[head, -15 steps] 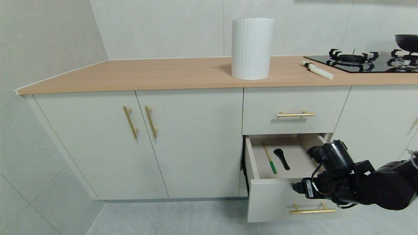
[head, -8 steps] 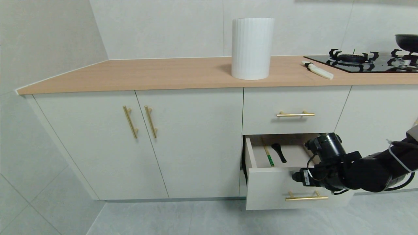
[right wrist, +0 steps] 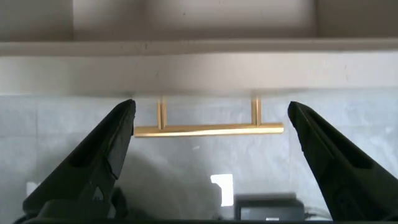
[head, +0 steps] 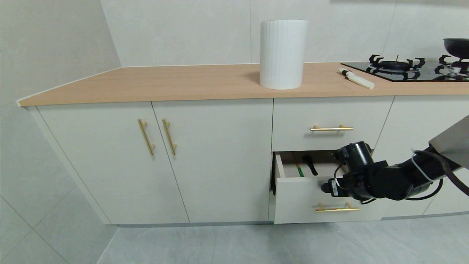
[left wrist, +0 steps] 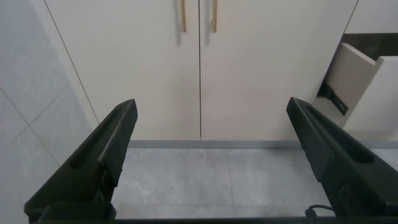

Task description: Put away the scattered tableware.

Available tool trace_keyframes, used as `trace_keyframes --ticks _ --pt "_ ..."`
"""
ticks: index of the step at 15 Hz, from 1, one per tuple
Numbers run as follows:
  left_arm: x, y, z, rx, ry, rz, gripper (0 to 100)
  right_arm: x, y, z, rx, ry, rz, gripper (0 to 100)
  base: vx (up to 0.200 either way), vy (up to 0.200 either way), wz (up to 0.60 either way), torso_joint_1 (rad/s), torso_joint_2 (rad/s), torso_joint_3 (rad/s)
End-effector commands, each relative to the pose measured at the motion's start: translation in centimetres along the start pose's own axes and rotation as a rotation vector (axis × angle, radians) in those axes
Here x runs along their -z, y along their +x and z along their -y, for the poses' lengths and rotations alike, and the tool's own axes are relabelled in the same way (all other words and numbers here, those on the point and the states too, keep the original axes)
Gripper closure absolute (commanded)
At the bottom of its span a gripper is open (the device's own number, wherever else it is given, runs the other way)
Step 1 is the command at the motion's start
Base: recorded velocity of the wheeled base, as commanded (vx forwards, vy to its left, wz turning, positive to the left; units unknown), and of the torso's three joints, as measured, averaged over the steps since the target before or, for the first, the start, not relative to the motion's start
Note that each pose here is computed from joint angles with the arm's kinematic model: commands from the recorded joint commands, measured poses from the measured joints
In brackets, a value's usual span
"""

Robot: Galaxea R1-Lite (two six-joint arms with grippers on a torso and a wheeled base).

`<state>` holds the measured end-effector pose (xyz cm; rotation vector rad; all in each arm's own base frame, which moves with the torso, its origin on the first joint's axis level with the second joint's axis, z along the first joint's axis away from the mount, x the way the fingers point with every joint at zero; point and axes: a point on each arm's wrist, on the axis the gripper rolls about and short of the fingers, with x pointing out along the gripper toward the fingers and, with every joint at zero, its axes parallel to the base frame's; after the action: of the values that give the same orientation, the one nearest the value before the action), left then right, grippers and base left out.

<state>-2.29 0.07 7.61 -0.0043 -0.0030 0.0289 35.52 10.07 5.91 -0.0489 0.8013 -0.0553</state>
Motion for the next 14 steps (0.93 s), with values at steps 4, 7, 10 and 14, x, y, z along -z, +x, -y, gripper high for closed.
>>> trace_keyframes --ticks 4,7,10,14 --pt "0.0 0.0 0.0 0.0 0.0 0.0 0 -0.5 2.5 -0.4 -0.004 0.021 0.056 0 0.0 0.0 0.0 0.0 0.0 0.0" --pt "0.0 0.0 0.0 0.0 0.0 0.0 0 -0.5 3.5 0.2 0.001 0.046 0.097 0 0.0 0.0 0.0 0.0 0.0 0.0" --pt "0.0 0.0 0.0 0.0 0.0 0.0 0 -0.3 5.1 0.6 0.0 0.076 0.161 0 0.0 0.0 0.0 0.0 0.0 0.0" --pt "0.0 0.0 0.0 0.0 0.0 0.0 0 0.1 6.7 1.0 0.007 0.099 0.203 0 0.0 0.0 0.0 0.0 0.0 0.0"
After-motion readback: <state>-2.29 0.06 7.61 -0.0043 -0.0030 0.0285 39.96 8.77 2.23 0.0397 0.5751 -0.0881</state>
